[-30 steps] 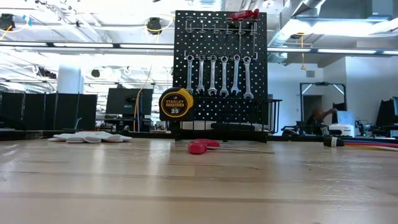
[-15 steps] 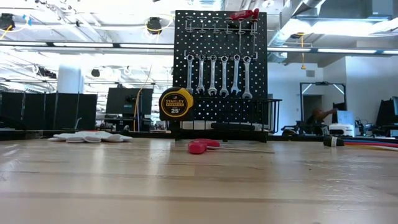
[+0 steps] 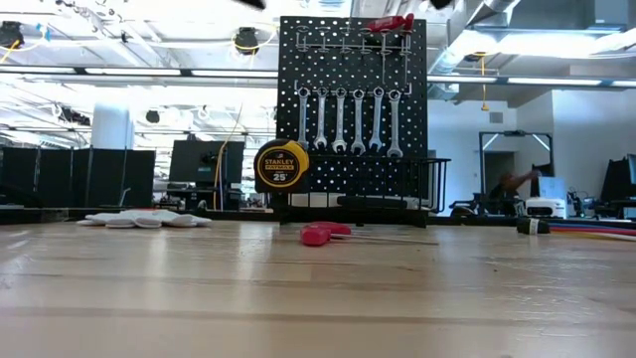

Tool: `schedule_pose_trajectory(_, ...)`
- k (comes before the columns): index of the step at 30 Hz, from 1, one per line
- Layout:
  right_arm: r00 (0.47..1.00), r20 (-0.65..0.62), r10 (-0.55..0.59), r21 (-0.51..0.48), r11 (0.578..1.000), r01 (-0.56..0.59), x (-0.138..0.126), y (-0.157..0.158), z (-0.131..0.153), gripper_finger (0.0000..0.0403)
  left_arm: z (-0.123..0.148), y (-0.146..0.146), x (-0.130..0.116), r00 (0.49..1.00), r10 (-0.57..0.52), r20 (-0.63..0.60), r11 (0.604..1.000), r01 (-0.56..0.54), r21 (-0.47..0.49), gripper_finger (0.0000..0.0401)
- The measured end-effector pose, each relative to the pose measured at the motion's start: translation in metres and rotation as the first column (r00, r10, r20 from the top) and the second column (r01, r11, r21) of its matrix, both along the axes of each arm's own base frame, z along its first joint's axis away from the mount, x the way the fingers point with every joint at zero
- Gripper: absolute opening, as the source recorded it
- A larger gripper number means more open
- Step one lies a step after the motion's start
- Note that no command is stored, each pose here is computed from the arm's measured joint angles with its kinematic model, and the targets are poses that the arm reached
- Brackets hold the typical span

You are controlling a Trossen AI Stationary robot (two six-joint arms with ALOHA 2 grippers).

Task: Hang tools onto peg board
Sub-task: Hang the red allen wrench on the peg board

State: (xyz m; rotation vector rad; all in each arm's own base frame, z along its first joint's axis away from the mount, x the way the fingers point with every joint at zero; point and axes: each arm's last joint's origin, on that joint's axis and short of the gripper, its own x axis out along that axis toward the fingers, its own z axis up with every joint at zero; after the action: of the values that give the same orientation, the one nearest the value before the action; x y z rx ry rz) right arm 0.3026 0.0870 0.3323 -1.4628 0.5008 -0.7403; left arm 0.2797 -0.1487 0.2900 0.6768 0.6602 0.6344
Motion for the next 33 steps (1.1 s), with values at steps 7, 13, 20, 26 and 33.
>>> schedule_pose_trajectory(7,0.979,0.134,-0.151,-0.392,0.9,0.192,-0.005,-0.071,0.048,0.0088,-0.044,-0.005,-0.016,0.993,0.08,0.088,0.969,-0.057,-0.239,0.017)
schedule_pose_trajectory(13,0.947,0.171,-0.271,-0.449,0.834,0.32,-0.003,-0.131,0.079,0.0088,-0.077,-0.008,-0.027,0.988,0.084,0.13,0.956,-0.043,-0.289,0.017)
schedule_pose_trajectory(20,0.921,0.131,-0.368,-0.4,0.83,0.389,-0.006,-0.179,0.089,0.0088,-0.086,-0.007,-0.027,0.988,0.075,0.136,0.957,-0.033,-0.288,0.017)
schedule_pose_trajectory(26,0.922,0.077,-0.379,-0.375,0.846,0.379,-0.002,-0.177,0.085,0.0088,-0.086,-0.007,-0.027,0.989,0.071,0.133,0.958,-0.031,-0.284,0.017)
schedule_pose_trajectory(33,0.936,0.036,-0.351,-0.372,0.864,0.339,0.004,-0.165,0.081,0.0088,-0.086,-0.007,-0.027,0.987,0.074,0.142,0.956,-0.03,-0.292,0.017)
